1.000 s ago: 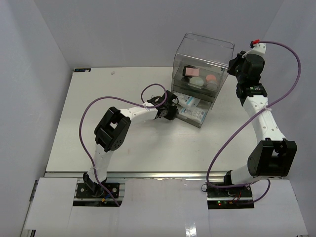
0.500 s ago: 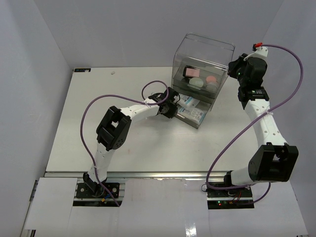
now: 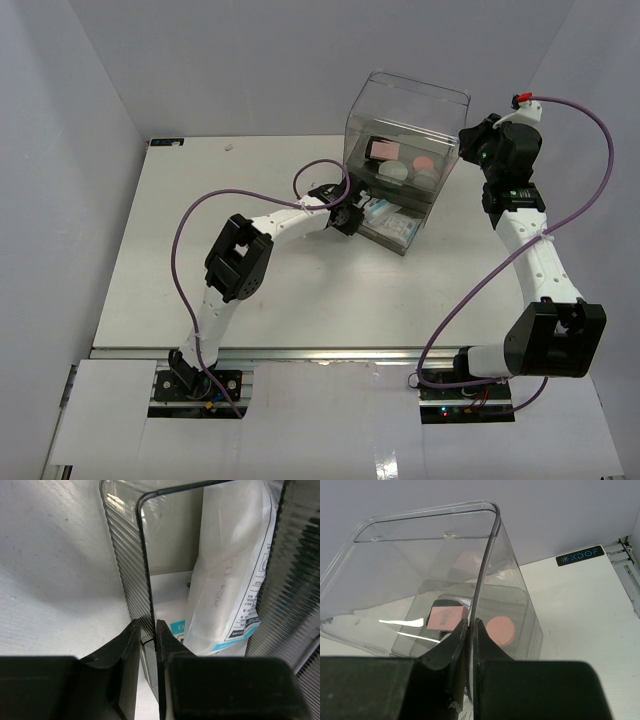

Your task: Organize the makeup

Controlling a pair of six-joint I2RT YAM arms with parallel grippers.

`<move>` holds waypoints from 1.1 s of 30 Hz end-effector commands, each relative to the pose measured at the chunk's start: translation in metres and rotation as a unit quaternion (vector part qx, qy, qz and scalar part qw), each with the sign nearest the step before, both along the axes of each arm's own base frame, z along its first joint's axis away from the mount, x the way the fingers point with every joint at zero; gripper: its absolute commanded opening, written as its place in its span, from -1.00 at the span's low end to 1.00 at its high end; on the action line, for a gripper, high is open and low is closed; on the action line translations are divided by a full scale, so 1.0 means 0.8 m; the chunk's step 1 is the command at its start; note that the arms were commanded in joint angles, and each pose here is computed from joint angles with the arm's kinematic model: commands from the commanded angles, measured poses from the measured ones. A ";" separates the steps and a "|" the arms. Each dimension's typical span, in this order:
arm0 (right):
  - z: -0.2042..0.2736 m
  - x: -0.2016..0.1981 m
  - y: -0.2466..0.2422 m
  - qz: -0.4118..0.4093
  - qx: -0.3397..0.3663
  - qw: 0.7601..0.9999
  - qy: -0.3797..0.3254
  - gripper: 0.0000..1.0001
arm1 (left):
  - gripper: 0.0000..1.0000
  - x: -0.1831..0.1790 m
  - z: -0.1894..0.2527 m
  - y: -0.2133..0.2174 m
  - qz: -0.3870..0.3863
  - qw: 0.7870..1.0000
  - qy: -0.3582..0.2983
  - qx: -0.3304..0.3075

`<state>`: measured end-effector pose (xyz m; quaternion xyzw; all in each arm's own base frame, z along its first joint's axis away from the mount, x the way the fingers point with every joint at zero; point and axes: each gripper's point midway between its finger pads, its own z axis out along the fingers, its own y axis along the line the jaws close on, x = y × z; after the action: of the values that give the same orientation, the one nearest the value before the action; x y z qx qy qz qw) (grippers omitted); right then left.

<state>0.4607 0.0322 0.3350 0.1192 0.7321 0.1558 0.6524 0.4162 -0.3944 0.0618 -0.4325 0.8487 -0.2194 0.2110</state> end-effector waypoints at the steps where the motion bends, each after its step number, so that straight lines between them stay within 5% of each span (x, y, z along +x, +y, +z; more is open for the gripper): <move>1: -0.036 -0.029 0.048 0.088 0.026 0.995 0.049 -0.85 | -0.54 0.027 0.069 -0.040 -0.001 0.994 -0.067 -0.084; 12: -0.051 -0.036 0.050 0.097 0.013 0.994 0.053 -0.85 | -0.44 0.033 0.074 -0.053 -0.022 0.990 -0.089 -0.105; 23: -0.043 -0.033 0.040 0.078 -0.002 0.996 0.040 -0.85 | 0.37 -0.006 0.116 -0.021 -0.074 0.980 -0.149 -0.107; 33: -0.029 -0.034 0.033 0.068 -0.023 0.997 0.022 -0.76 | 0.43 -0.043 0.163 0.016 -0.135 0.961 -0.225 -0.086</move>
<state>0.4493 0.0401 0.3360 0.0885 0.7229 0.1624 0.6657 0.3899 -0.3863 0.1394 -0.3289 0.8272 -0.3630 0.2755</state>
